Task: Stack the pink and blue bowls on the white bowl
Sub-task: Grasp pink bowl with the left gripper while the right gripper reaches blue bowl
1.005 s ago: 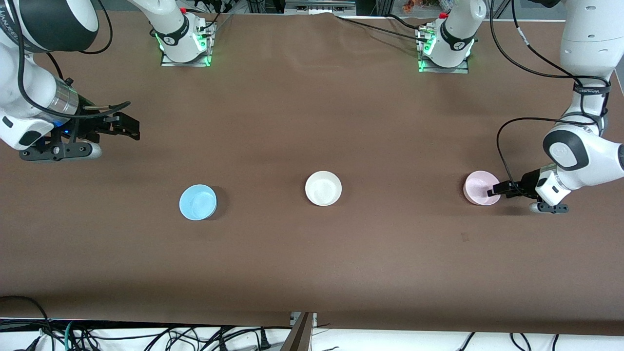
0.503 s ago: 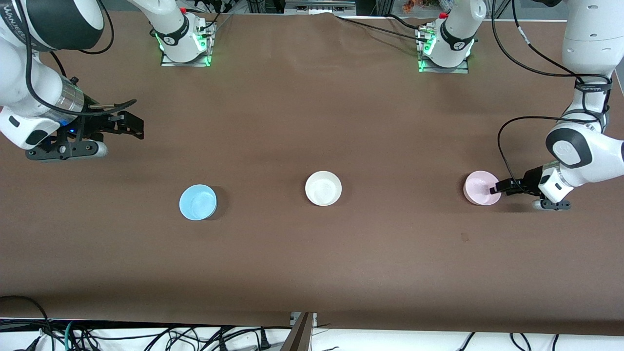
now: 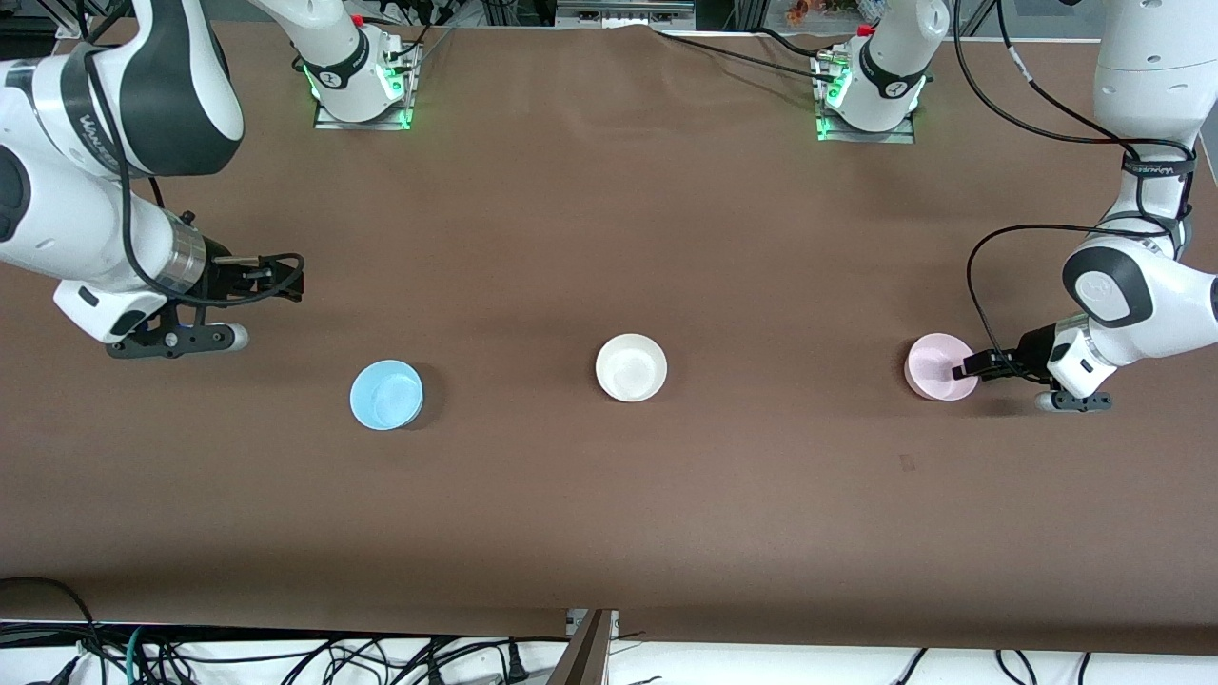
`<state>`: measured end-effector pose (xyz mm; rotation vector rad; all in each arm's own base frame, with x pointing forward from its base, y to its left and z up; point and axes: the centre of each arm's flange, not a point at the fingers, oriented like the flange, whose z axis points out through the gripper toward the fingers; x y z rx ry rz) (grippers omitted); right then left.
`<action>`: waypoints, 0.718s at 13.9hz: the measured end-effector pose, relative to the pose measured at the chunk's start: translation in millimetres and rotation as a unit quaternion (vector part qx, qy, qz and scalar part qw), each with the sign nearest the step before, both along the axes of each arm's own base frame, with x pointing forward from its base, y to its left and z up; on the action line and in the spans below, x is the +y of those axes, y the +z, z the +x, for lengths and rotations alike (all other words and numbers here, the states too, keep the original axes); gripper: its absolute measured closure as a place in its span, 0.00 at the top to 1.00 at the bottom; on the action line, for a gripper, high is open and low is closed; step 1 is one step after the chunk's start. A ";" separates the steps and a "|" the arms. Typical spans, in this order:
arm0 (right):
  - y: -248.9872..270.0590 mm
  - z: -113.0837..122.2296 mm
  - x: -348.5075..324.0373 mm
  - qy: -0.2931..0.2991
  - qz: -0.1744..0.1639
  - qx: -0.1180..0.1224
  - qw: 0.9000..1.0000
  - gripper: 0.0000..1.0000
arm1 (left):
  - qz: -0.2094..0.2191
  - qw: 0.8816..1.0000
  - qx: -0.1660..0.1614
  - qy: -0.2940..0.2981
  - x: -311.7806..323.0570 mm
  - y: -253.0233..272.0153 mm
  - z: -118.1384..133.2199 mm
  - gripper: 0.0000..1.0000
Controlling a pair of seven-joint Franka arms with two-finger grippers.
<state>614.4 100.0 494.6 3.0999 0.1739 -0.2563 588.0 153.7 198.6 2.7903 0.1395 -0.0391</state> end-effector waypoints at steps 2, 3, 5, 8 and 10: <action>-3.7 1.6 -0.5 0.002 0.000 0.001 1.000 1.00 | 0.005 1.000 0.002 -0.005 1.4 0.0 -0.6 0.43; -10.7 4.6 -0.6 0.004 0.000 0.003 1.000 1.00 | 0.008 1.000 0.004 -0.009 1.9 -0.1 -1.0 0.42; -34.2 16.9 0.8 0.008 0.000 -0.006 1.000 1.00 | 0.011 1.000 0.006 -0.012 2.3 -0.3 -1.4 0.25; -100.2 37.2 1.3 0.007 -0.004 0.000 1.000 1.00 | 0.011 1.000 0.007 -0.015 2.3 -0.1 -1.6 0.03; -154.7 52.1 2.2 0.004 0.000 -0.007 1.000 0.99 | 0.012 1.000 0.005 -0.016 1.6 3.0 0.6 0.03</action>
